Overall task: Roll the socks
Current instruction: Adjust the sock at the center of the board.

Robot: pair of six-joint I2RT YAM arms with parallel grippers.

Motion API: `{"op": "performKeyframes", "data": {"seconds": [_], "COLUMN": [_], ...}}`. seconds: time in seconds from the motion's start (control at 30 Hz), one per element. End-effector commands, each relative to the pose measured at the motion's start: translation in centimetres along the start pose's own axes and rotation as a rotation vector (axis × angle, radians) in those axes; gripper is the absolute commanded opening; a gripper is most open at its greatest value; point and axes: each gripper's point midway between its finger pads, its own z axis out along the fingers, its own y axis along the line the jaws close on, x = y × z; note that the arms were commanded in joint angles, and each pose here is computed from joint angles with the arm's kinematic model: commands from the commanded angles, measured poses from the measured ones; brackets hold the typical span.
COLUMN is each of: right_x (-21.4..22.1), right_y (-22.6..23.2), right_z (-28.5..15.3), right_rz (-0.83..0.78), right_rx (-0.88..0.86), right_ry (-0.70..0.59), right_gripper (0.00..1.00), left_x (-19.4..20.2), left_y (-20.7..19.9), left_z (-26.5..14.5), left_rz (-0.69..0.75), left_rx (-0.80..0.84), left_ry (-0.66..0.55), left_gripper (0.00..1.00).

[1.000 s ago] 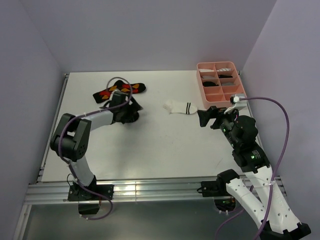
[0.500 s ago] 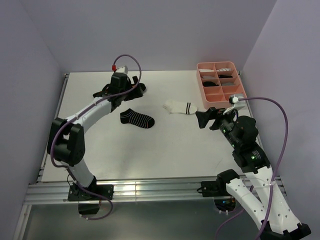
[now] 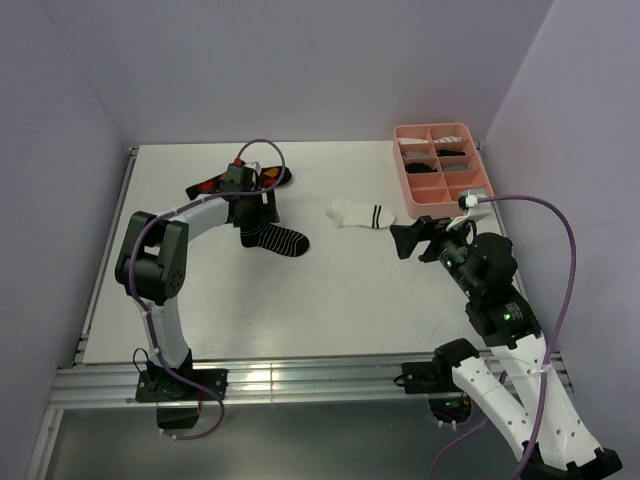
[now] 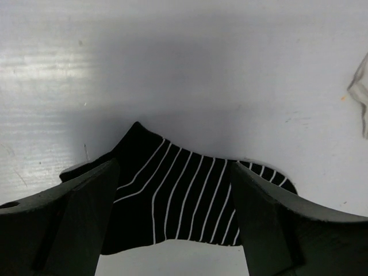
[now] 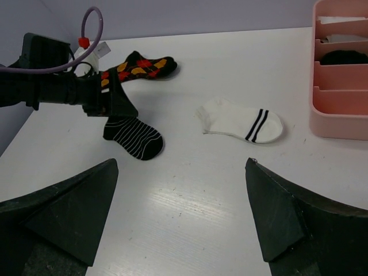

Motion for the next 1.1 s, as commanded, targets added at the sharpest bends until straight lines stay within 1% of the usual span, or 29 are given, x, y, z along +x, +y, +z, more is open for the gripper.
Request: {"op": "performKeyframes", "data": {"seconds": [0.0, 0.03, 0.07, 0.13, 0.17, 0.2, 0.23, 0.3, 0.33, 0.37, 0.4, 0.43, 0.47, 0.5, 0.53, 0.6, 0.67, 0.7, 0.73, 0.77, 0.8, 0.83, 0.9, 0.93, 0.97, 1.03, 1.07], "right_x": [-0.5, -0.4, -0.4, -0.3, -0.3, -0.2, -0.1, -0.1, 0.0, 0.0, 0.1, 0.1, 0.1, 0.1, 0.2, 0.2, 0.1, 0.1, 0.2, 0.2, 0.2, 0.1, 0.2, 0.2, 0.0, -0.1, -0.2], "right_y": [0.7, 0.7, 0.8, 0.9, 0.9, 0.9, 0.9, 1.0, 1.0, 1.0, 1.1, 1.1, 1.2, 1.4, 1.4, 1.5, 1.5, 1.5, 1.5, 1.6, 1.7, 2.0, 2.2, 2.3, 2.4, 2.5, 2.5], "right_z": [0.0, 0.1, 0.1, 0.2, 0.3, 0.3, 0.4, 0.4, 0.5, 0.5, 0.6, 0.6, 0.7, 0.7, 0.7, 0.7, 0.6, 0.6, 0.6, 0.6, 0.7, 0.6, 0.7, 0.7, 0.5, 0.4, 0.4], "right_rz": [0.012, 0.014, 0.017, 0.020, 0.021, 0.022, 0.023, 0.023, 0.025, 0.025, 0.030, 0.029, 0.031, 0.034, 0.034, 0.035, 0.034, 0.034, 0.035, 0.038, 0.041, 0.042, 0.053, 0.056, 0.058, 0.058, 0.057], "right_rx": [-0.025, -0.027, -0.031, -0.036, -0.039, -0.039, -0.040, -0.046, -0.047, -0.048, -0.051, -0.054, -0.057, -0.065, -0.067, -0.072, -0.073, -0.073, -0.075, -0.079, -0.082, -0.097, -0.106, -0.114, -0.118, -0.119, -0.119], "right_ry": [-0.008, -0.004, -0.002, -0.001, -0.001, 0.002, 0.004, 0.008, 0.010, 0.010, 0.013, 0.012, 0.013, 0.013, 0.015, 0.017, 0.013, 0.013, 0.013, 0.011, 0.015, 0.015, 0.022, 0.023, 0.020, 0.019, 0.019], "right_gripper": [0.98, 0.98, 0.98, 0.97, 0.97, 0.97, 0.97, 0.97, 0.97, 0.97, 0.97, 0.97, 0.97, 0.97, 0.97, 0.97, 0.97, 0.97, 0.97, 0.97, 0.97, 0.97, 0.96, 0.96, 0.96, 0.96, 0.96], "left_x": [0.4, 0.5, 1.7, 2.2, 3.5, 4.0, 5.2, 6.2, 5.9, 7.5, 7.9, 7.1, 8.1, 7.4, 7.5, 7.3, 6.7, 6.3, 6.1, 6.0, 6.1, 5.4, 5.7, 5.1, 4.9, 4.9, 5.4], "left_y": [0.6, 0.7, 1.4, 2.0, 2.5, 2.8, 3.2, 3.3, 2.8, 3.0, 2.7, 2.0, 1.5, 0.6, -0.3, -2.6, -5.1, -6.0, -6.6, -7.2, -7.4, -8.1, -8.5, -9.3, -10.3, -10.7, -10.6], "left_z": [-0.6, -0.9, -0.9, -1.4, -1.5, -1.8, -2.4, -3.1, -4.3, -4.7, -5.3, -6.8, -7.4, -8.9, -9.7, -11.1, -13.0, -13.3, -13.6, -13.7, -13.2, -13.3, -12.0, -11.8, -10.5, -10.0, -8.7], "left_rz": [-0.052, -0.069, -0.110, -0.167, -0.188, -0.208, -0.260, -0.320, -0.351, -0.425, -0.455, -0.504, -0.508, -0.506, -0.501, -0.431, -0.319, -0.269, -0.179, -0.131, -0.085, -0.004, 0.060, 0.106, 0.146, 0.153, 0.159], "left_rx": [-0.002, -0.007, -0.026, -0.051, -0.068, -0.079, -0.103, -0.112, -0.091, -0.098, -0.091, -0.066, -0.063, -0.038, -0.015, 0.027, 0.108, 0.145, 0.171, 0.194, 0.194, 0.212, 0.211, 0.238, 0.272, 0.283, 0.277], "left_ry": [-0.009, -0.013, 0.005, -0.010, 0.010, 0.014, 0.033, 0.041, 0.017, 0.037, 0.034, -0.008, -0.005, -0.045, -0.051, -0.089, -0.130, -0.148, -0.159, -0.155, -0.142, -0.153, -0.127, -0.132, -0.101, -0.092, -0.061], "left_gripper": [0.84, 0.84, 0.83, 0.83, 0.83, 0.82, 0.82, 0.82, 0.83, 0.82, 0.83, 0.83, 0.84, 0.85, 0.85, 0.86, 0.85, 0.84, 0.84, 0.83, 0.82, 0.82, 0.83, 0.83, 0.82, 0.82, 0.82]}}
